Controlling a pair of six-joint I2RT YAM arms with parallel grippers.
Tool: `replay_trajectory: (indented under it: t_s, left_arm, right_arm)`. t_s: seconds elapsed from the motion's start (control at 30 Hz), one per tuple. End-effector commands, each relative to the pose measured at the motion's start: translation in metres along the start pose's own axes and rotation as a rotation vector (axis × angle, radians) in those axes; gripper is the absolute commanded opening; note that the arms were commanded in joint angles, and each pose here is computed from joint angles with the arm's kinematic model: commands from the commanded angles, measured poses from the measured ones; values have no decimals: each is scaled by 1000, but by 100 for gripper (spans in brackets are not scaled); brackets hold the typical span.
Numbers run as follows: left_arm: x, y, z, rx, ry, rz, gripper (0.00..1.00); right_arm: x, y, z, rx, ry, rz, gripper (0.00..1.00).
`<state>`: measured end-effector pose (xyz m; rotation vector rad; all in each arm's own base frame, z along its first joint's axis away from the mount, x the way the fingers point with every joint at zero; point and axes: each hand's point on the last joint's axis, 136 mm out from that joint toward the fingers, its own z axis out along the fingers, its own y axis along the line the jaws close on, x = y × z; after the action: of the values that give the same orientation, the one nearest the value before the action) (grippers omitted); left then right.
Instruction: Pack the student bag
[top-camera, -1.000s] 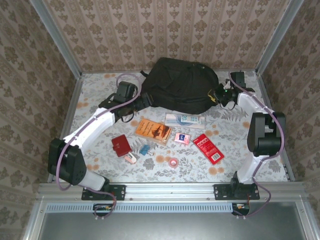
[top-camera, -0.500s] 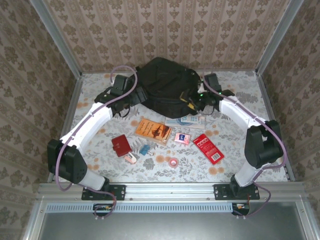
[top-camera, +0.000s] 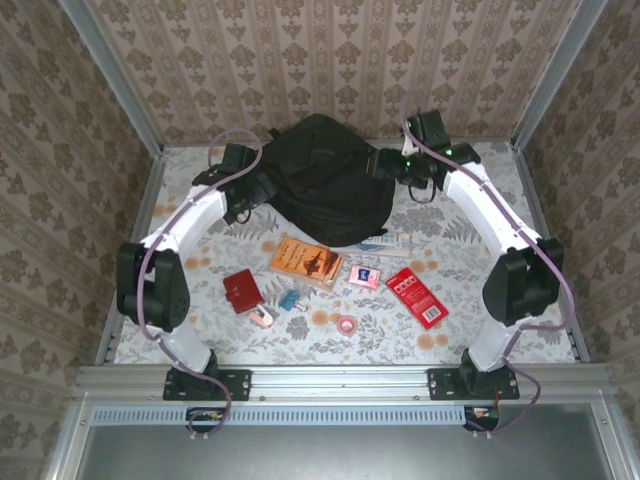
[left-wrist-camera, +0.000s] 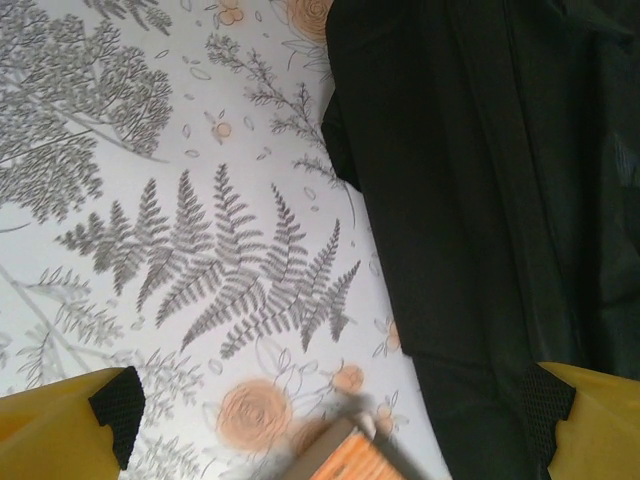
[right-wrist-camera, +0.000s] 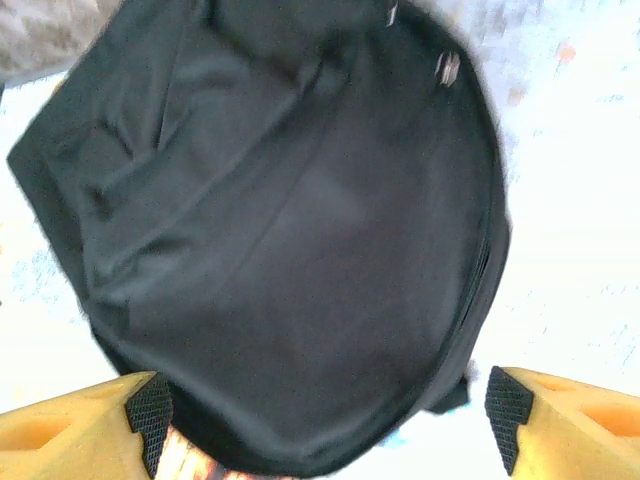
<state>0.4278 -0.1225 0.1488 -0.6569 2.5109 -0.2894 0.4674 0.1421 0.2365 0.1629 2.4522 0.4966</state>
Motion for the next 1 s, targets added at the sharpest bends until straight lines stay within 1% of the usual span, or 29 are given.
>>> replay_trajectory:
  t_s: [0.0,0.03,0.07,0.17,0.2,0.27,0.37,0.5,0.6,0.7,0.87,0.97]
  left_arm:
    - [-10,-5,17,-7,29,-19,100]
    - [-10,-9,24,4,39,-29,100]
    - [-11,-16,33,45,54,-42,100]
    - [-10,-37,52,161,90,-72,100]
    - [-9,-42,58,180,104,-76,100]
    - [-6,-48,67,200,127,-81,100]
    - [-4,-55,78,217,151,-81,100]
    - [-2,-68,86,250,158,-44,100]
    - [-6,-81,87,279,151,-17,100]
    - [-11,-93,87,326,150,-6,100]
    - [-17,-112,82,385,146,29,99]
    - [-21,-121,78,411,139,50,99]
  right_arm:
    - [-8,-36,42,62,103,-26,86]
    - [-10,-36,53,31,125,-14,86]
    - [-12,-40,66,22,145,-6,87]
    - [-21,-47,96,-8,159,13,89]
    - [-24,-48,107,-30,164,30,89]
    - [-25,-51,126,-58,176,61,89]
    - [-21,-46,150,-146,214,117,89]
    - [-9,-52,170,-141,243,149,85]
    - [-4,-46,172,-197,254,175,78]
    - [-6,-37,165,-247,238,197,71]
    - [-10,-34,151,-242,211,217,58]
    - [-9,-30,146,-260,216,237,54]
